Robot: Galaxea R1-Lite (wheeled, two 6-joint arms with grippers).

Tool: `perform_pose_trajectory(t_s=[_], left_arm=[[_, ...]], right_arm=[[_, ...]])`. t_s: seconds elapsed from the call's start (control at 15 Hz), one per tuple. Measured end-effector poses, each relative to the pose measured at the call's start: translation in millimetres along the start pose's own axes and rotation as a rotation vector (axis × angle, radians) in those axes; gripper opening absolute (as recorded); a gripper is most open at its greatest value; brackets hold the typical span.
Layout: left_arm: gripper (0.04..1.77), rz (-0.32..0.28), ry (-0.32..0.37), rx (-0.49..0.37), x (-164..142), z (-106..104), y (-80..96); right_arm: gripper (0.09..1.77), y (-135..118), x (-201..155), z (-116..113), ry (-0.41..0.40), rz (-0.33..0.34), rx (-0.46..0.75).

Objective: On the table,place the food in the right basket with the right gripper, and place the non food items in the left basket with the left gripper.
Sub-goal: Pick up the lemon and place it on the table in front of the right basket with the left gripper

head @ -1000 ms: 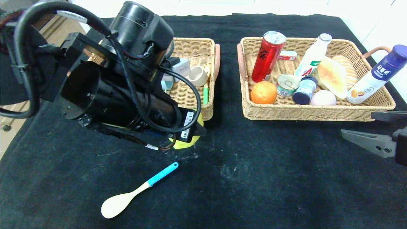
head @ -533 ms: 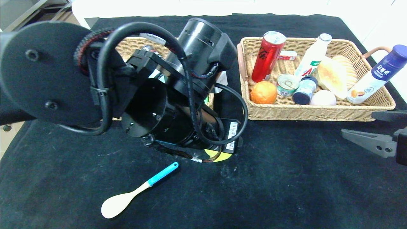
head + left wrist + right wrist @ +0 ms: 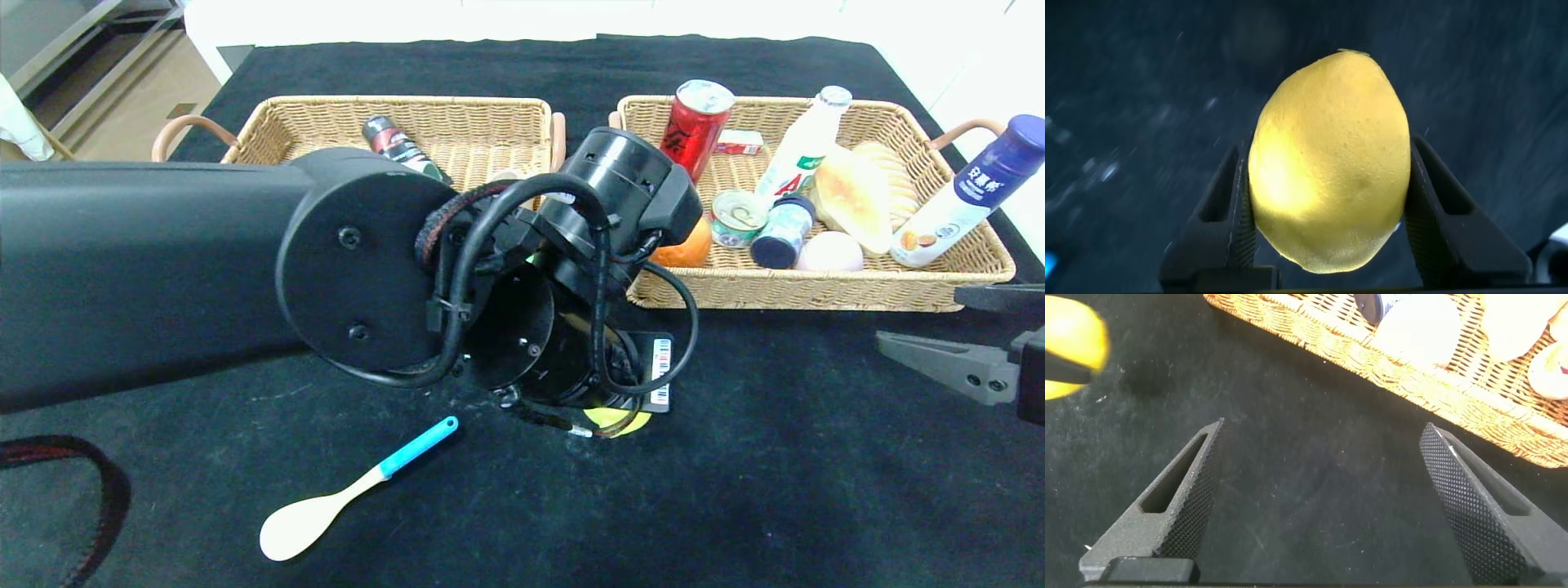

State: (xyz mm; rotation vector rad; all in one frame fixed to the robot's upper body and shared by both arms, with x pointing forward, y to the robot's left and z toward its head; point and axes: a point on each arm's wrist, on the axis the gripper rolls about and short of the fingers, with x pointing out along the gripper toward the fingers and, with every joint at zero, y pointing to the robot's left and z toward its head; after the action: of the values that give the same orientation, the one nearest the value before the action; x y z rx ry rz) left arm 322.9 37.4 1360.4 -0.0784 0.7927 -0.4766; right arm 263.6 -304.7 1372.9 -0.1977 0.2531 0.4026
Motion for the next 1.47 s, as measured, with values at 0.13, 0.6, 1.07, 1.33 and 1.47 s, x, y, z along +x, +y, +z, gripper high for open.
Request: perform_pose_trajectory(t_s=[0.13, 0.6, 1.07, 1.33, 1.47], left_arm=[[1.05, 0.003, 0.004, -0.013, 9.8, -1.7, -1.7], [1.05, 0.03, 0.018, -0.001, 21.6, -5.9, -2.7], [1.4, 0.034, 0.02, 0.003, 22.5, -6.5, -2.5], [1.52, 0.034, 0.019, 0.003, 22.3, -6.3, -2.6], [1.57, 0.032, 0.018, 0.004, 21.7, -5.9, -2.7]], right_arm=[[1.71, 0.0, 0.0, 0.0, 0.0, -0.001, 0.0], [1.71, 0.0, 0.0, 0.0, 0.0, 0.0, 0.0], [1.71, 0.0, -0.1, 0.3, -0.001, 0.0, 0.001], [1.71, 0.0, 0.0, 0.2, -0.001, 0.0, 0.001], [1.71, 0.0, 0.0, -0.1, 0.0, 0.0, 0.001]])
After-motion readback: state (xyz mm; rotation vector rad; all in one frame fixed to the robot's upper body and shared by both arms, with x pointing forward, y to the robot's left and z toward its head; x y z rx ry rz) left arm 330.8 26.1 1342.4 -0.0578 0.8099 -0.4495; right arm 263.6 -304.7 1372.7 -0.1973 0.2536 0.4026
